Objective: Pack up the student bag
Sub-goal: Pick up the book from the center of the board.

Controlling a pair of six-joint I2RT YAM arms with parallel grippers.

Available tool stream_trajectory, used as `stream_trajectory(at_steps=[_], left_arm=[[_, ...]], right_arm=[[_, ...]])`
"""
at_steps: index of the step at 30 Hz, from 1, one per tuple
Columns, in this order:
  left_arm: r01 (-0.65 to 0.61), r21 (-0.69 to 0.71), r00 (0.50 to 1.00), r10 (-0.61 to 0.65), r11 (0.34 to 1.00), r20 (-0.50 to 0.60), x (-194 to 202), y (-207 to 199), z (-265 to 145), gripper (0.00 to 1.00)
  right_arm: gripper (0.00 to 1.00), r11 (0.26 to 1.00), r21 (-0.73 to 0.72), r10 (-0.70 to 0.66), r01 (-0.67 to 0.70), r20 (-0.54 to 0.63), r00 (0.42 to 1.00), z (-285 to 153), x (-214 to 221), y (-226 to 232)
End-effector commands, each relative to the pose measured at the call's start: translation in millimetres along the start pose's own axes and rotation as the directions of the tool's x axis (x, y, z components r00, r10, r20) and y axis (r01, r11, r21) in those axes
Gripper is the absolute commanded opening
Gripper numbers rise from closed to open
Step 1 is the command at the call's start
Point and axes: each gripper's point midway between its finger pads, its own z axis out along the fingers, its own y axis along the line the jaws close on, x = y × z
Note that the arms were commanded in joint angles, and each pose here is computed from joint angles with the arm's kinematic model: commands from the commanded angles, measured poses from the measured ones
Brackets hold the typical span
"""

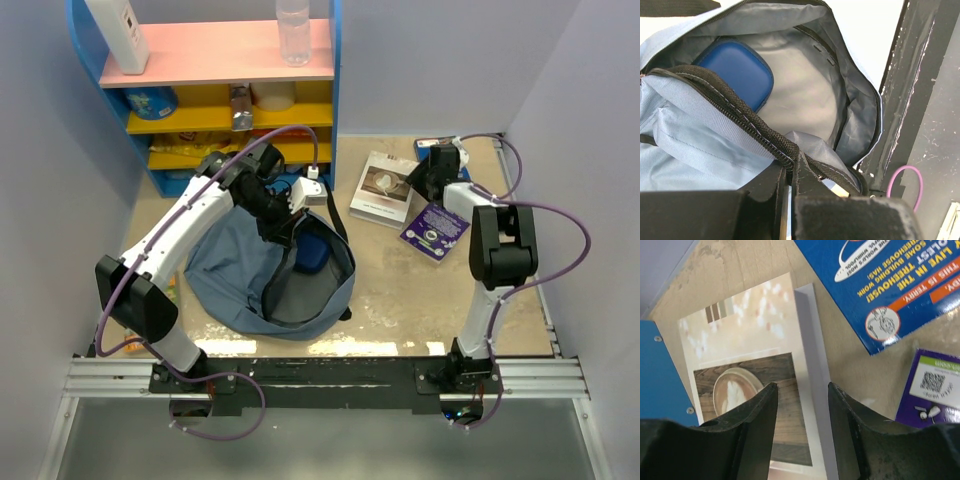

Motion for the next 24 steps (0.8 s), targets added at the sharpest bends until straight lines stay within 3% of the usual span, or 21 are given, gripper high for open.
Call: stream_trajectory(at_steps=[1, 11, 14, 20, 24], left_arm=[[-0.056, 0.006, 0.997, 0.056, 0.998, 0.045, -9.4, -5.2, -4.2, 0.0], [-0.046, 0.023, 0.998, 0.045, 0.999, 0.038, -7.9, -4.1, 1.2, 0.0], [-0.048, 0.022, 0.998, 0.047, 0.999, 0.037, -7.7, -3.2, 2.0, 0.0], [-0.044, 0.023, 0.998, 0.043, 0.999, 0.036, -8.0, -2.0, 3.5, 0.0], [-0.045, 0.02, 0.998, 0.044, 0.999, 0.042, -9.5, -2.8, 1.6, 0.0]], right_arm=[[0.48, 0.997, -0.075, 0.0, 0.004, 0.049, 0.999, 7.6, -31.2, 21.1], [0.48, 0.992, -0.125, 0.027, -0.024, 0.03, 0.999, 25.6, -26.2, 21.9], [0.42, 0.987, -0.156, 0.039, -0.035, 0.026, 0.999, 25.6, -22.7, 25.1], [0.17, 0.976, -0.209, 0.055, -0.059, -0.022, 0.998, 20.6, -7.0, 32.2], [0.11, 0.973, -0.226, 0.041, -0.049, -0.038, 0.998, 15.8, 3.8, 38.7]])
